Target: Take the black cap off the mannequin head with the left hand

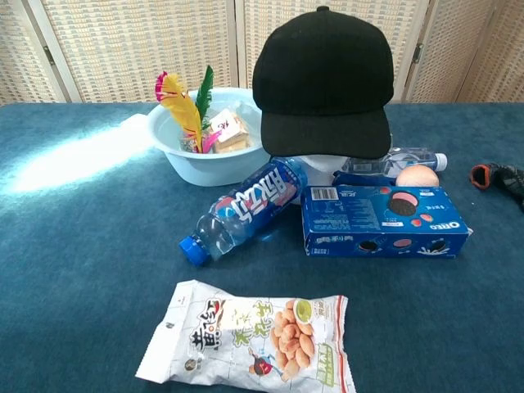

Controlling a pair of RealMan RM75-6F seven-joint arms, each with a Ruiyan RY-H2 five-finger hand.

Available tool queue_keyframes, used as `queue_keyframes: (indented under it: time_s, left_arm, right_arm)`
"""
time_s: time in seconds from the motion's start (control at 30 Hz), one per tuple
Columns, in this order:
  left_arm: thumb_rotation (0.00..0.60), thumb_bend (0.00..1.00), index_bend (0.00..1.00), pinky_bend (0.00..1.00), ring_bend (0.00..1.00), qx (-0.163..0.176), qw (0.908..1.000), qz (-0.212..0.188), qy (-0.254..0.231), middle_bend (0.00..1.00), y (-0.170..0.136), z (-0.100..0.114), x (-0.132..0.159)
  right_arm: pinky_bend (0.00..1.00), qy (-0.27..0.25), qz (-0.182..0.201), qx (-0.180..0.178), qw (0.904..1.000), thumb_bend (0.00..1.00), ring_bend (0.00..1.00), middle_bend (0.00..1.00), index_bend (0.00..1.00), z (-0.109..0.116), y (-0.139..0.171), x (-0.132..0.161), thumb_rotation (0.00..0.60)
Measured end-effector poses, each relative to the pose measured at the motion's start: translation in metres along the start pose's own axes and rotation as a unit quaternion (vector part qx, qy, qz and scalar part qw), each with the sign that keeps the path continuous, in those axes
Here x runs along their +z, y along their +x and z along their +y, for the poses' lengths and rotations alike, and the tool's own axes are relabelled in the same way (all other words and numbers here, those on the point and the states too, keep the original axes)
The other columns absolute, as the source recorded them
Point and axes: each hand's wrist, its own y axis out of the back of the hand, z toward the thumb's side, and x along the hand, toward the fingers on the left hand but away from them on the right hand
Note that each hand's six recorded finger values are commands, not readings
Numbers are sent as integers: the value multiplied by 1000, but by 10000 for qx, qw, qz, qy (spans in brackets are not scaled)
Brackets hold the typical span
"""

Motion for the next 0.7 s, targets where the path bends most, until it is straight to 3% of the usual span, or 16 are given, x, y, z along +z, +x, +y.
queue_keyframes:
  time_s: [0.23, 0.5, 0.63, 0.7]
  left_arm:
    - [600, 0, 0, 248, 65, 6, 9999, -103, -47, 0, 4, -1, 3]
    - [600, 0, 0, 257, 155, 96, 9975, -612, -325, 15, 13, 0, 18]
    - [600, 0, 1, 392, 300, 73, 9929, -1078, -499, 141, 21, -2, 35]
    - [600, 0, 20, 522, 400, 76, 9888, -1371, -578, 251, 26, -3, 47]
  right_arm:
    - [162, 53, -23, -201, 9998, 12, 116, 191, 96, 12, -1, -1, 600]
    - [162, 146, -49, -398, 9991, 12, 116, 191, 96, 26, -3, -2, 600]
    - [162, 159, -57, -418, 9990, 12, 116, 191, 96, 29, -3, -1, 600]
    - [162, 161, -64, -420, 9990, 12, 115, 191, 96, 29, -3, -1, 600]
